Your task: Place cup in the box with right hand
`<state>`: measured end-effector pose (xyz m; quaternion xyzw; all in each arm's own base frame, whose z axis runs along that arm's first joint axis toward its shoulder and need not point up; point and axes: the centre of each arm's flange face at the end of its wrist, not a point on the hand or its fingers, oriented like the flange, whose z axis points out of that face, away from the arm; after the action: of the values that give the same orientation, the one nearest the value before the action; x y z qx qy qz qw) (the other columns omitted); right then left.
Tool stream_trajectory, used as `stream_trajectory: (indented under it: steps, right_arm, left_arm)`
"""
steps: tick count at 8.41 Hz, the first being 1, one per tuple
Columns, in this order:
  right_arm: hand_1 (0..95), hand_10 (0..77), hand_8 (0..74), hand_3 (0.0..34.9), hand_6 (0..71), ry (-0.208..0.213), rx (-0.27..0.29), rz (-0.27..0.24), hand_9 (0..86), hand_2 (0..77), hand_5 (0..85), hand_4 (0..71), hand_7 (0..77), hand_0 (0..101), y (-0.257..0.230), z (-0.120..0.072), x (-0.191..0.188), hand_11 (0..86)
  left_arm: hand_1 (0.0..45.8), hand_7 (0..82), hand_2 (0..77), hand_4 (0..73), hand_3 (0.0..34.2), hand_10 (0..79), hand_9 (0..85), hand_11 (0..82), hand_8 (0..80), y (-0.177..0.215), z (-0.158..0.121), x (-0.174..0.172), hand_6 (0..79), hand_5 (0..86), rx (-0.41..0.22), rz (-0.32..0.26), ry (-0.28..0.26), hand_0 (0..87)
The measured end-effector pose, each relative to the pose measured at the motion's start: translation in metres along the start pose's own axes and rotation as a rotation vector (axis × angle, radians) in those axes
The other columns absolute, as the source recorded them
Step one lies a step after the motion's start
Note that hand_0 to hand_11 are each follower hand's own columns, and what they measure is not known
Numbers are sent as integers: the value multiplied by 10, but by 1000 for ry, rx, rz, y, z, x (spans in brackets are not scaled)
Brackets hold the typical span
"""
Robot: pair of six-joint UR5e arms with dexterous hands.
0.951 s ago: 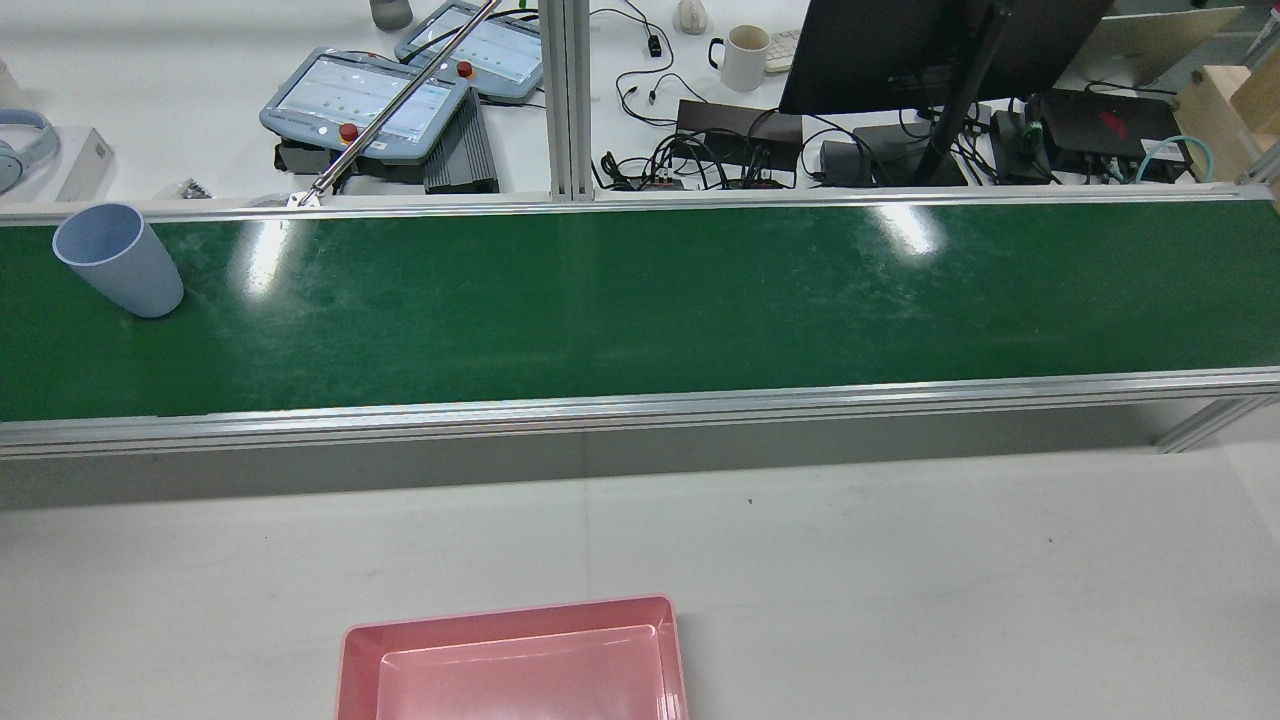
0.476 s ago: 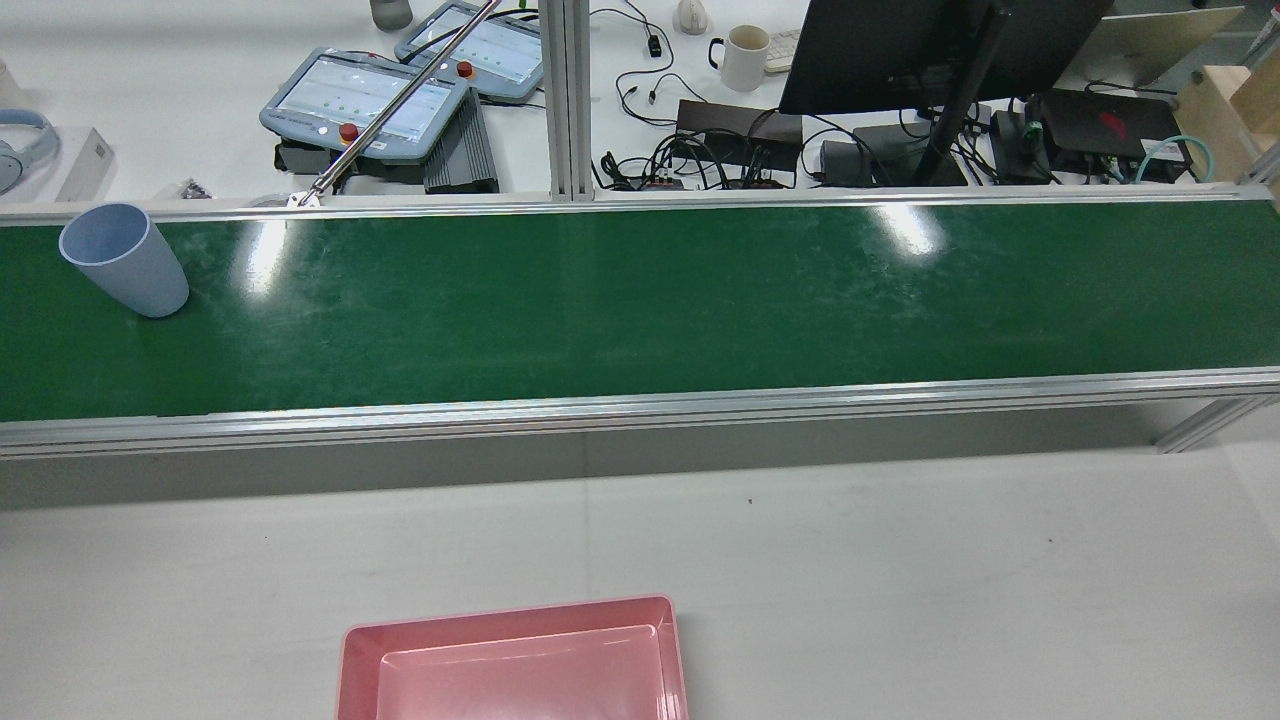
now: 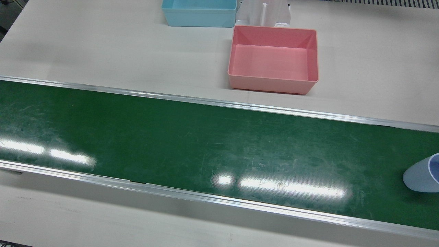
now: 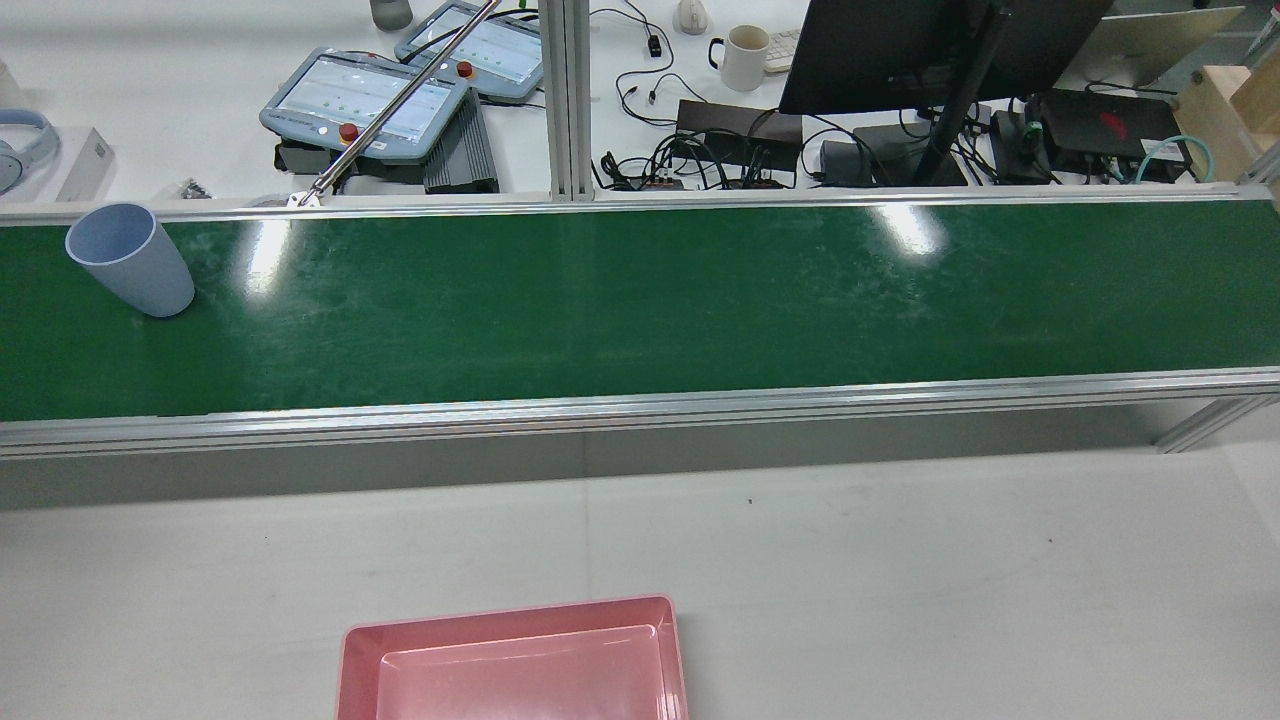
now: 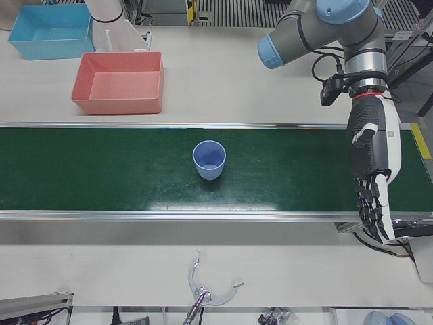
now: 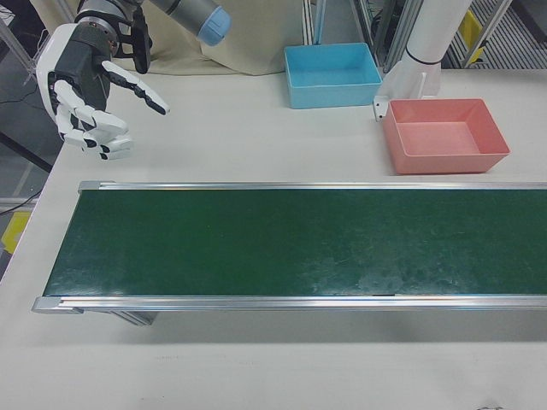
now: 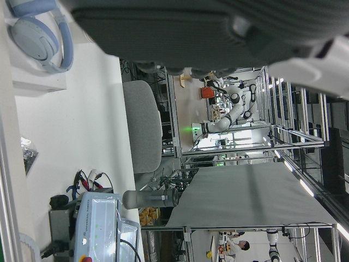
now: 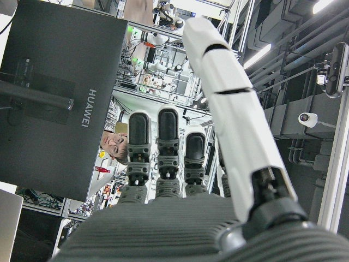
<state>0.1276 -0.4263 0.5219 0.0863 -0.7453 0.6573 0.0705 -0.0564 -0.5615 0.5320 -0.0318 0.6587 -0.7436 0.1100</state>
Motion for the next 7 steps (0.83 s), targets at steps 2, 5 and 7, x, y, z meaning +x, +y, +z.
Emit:
stream_trajectory:
  steps: [2, 5, 7]
  right_arm:
    - [365, 267, 355, 0, 185, 0, 0, 0, 453, 125, 185, 131, 633, 799, 0, 0, 0, 431]
    - [365, 278, 360, 0, 185, 0, 0, 0, 453, 125, 185, 136, 633, 798, 0, 0, 0, 431]
    - [365, 278, 360, 0, 185, 0, 0, 0, 453, 125, 185, 136, 633, 797, 0, 0, 0, 431]
  left_arm:
    - [5, 0, 5, 0, 0, 0, 5, 0, 0, 0, 0, 0, 0, 0, 0, 0, 0, 0]
    - [5, 0, 5, 0, 0, 0, 5, 0, 0, 0, 0, 0, 0, 0, 0, 0, 1, 0]
    - [5, 0, 5, 0, 0, 0, 5, 0, 0, 0, 0, 0, 0, 0, 0, 0, 1, 0]
